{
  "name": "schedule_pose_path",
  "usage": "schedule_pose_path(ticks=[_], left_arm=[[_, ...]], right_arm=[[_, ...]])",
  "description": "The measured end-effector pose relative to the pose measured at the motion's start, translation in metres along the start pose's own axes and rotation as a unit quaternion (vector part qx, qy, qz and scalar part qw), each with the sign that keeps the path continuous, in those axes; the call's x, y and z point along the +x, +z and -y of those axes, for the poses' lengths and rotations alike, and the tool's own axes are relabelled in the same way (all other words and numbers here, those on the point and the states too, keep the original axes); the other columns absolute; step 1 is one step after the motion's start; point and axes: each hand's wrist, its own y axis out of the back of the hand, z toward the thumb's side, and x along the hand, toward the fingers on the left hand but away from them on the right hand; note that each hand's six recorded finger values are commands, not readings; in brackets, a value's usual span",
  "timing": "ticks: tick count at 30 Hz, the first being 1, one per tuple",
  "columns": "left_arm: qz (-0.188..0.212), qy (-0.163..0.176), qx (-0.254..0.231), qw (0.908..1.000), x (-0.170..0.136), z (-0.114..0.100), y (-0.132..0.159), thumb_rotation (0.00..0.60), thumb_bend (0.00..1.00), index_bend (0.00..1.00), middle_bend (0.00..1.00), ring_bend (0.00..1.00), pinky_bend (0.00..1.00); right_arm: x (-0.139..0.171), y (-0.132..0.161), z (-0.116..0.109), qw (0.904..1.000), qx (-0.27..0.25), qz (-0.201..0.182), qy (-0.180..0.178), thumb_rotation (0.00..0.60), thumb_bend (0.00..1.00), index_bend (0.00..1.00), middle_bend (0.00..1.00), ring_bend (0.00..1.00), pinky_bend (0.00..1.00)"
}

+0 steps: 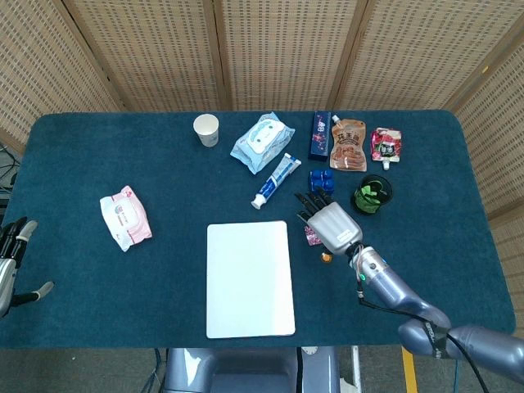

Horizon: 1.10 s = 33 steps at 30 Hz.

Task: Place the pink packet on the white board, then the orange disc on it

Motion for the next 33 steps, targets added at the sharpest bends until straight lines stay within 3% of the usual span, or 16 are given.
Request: schedule_pose_path(ticks=[9, 19, 33], left_arm=[[-0.006, -0.015, 0.001, 0.9999, 0.007, 0.005, -0.002, 0.600, 0.00, 0.00, 0.00, 0.00, 0.00], [-0.009, -0.022, 0.003, 0.9997, 0.010, 0.007, -0.003, 0.600, 0.00, 0.00, 0.00, 0.00, 0.00], [-0.008, -0.023, 0.003, 0.9997, 0.009, 0.008, -0.002, 0.600, 0.00, 0.00, 0.00, 0.00, 0.00]], right_arm=[[-0.034, 0.006, 0.029, 0.9979, 0.045, 0.015, 0.043, 0.600, 0.05, 0.25, 0.00, 0.00, 0.00], [-0.035, 0.000, 0.053, 0.9953, 0.060, 0.021, 0.073, 0.600, 0.05, 0.25, 0.00, 0.00, 0.00], [-0.036, -0.015, 0.067, 0.9933, 0.064, 0.042, 0.087, 0.600, 0.05, 0.25, 0.00, 0.00, 0.00]])
